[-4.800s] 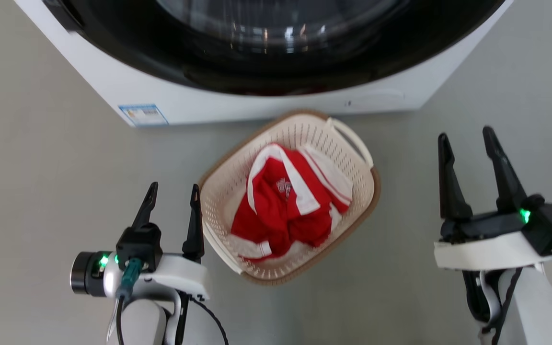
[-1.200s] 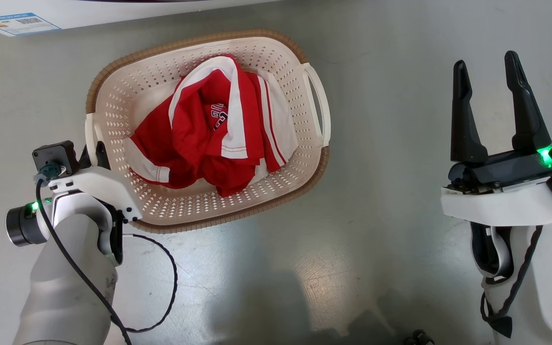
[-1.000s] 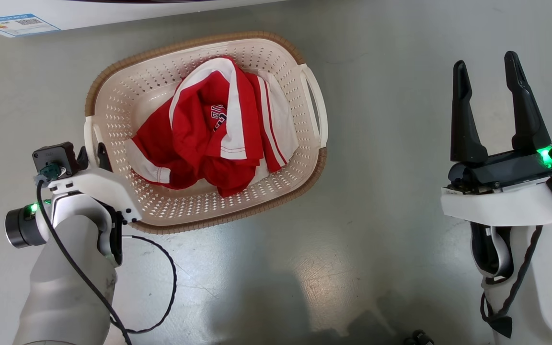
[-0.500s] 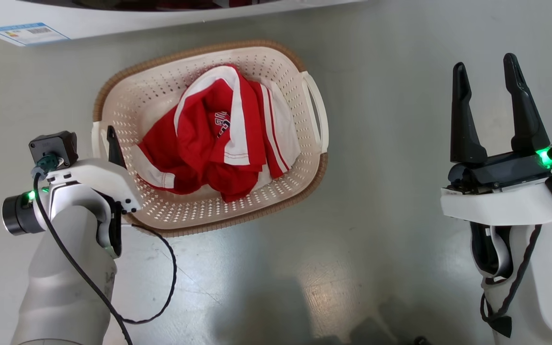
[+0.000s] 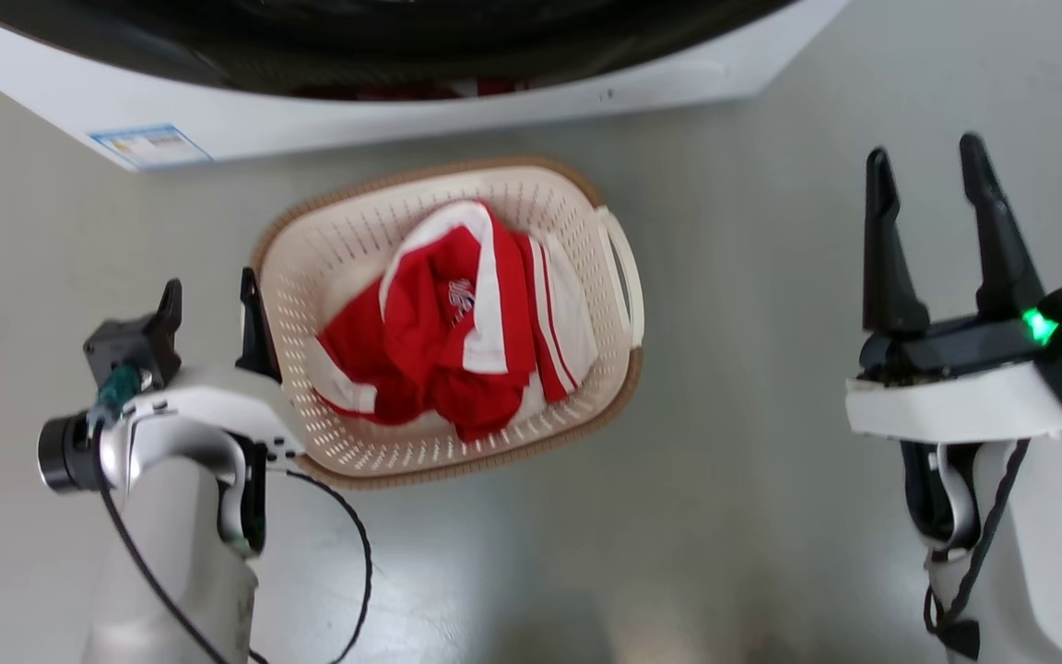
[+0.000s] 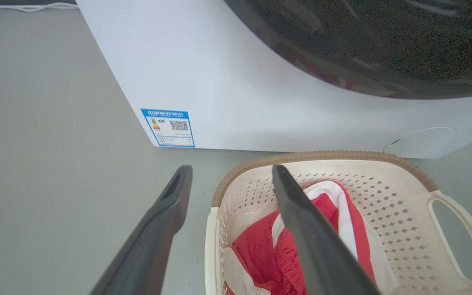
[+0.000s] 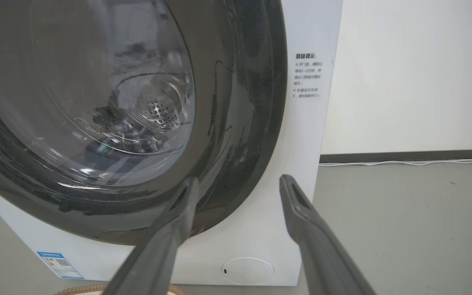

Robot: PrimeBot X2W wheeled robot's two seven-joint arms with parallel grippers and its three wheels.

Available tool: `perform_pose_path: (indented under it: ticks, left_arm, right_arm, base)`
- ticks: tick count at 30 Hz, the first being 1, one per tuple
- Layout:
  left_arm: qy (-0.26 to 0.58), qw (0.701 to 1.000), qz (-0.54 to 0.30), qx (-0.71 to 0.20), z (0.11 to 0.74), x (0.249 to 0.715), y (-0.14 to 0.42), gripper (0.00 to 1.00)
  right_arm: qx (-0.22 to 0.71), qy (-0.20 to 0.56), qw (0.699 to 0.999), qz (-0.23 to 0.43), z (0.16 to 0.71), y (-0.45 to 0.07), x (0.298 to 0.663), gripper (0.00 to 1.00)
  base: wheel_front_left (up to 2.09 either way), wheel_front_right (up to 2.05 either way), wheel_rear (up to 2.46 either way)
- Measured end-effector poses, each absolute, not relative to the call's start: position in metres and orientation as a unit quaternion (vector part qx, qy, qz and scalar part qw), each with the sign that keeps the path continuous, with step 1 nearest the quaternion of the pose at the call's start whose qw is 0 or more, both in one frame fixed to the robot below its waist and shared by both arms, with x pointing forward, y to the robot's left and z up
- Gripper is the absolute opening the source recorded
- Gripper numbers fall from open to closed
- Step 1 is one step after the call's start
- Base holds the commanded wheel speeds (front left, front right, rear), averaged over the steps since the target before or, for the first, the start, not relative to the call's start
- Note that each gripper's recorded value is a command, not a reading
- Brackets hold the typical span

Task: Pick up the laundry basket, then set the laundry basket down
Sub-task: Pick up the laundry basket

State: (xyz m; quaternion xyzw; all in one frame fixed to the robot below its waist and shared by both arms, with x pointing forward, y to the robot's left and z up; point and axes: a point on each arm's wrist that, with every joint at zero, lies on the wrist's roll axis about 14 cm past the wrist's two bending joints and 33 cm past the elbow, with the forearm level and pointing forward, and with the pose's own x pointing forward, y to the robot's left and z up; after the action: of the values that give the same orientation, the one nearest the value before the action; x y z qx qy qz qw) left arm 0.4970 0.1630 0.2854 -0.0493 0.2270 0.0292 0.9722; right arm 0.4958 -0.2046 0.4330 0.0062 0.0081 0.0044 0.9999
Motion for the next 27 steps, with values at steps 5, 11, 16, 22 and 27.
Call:
perform_pose_path:
  ticks: [5, 11, 16, 22, 27]
  left_arm:
    - [0.174, 0.983, 0.037, -0.048, 0.330, 0.485, 0.172, 1.00]
    - [0.121, 0.990, 0.056, -0.050, 0.379, 0.457, 0.185, 1.00]
    - [0.089, 0.994, 0.054, -0.044, 0.411, 0.427, 0.187, 1.00]
    - [0.044, 0.996, 0.067, -0.042, 0.450, 0.393, 0.191, 1.00]
    - [0.029, 0.996, 0.076, -0.038, 0.463, 0.364, 0.194, 1.00]
  right_arm:
    - [0.009, 0.006, 1.000, 0.006, 0.446, -0.202, 0.480, 1.00]
    - [0.011, -0.001, 1.000, 0.008, 0.463, -0.199, 0.457, 1.00]
    - [0.015, -0.001, 1.000, 0.008, 0.472, -0.197, 0.431, 1.00]
    - [0.016, -0.007, 1.000, 0.010, 0.483, -0.194, 0.401, 1.00]
    - [0.018, -0.018, 1.000, 0.013, 0.492, -0.192, 0.383, 1.00]
  base:
    - [0.00, 0.00, 0.00]
    - [0.00, 0.00, 0.00]
    - [0.00, 0.00, 0.00]
    - [0.00, 0.00, 0.00]
    - [0.00, 0.00, 0.00]
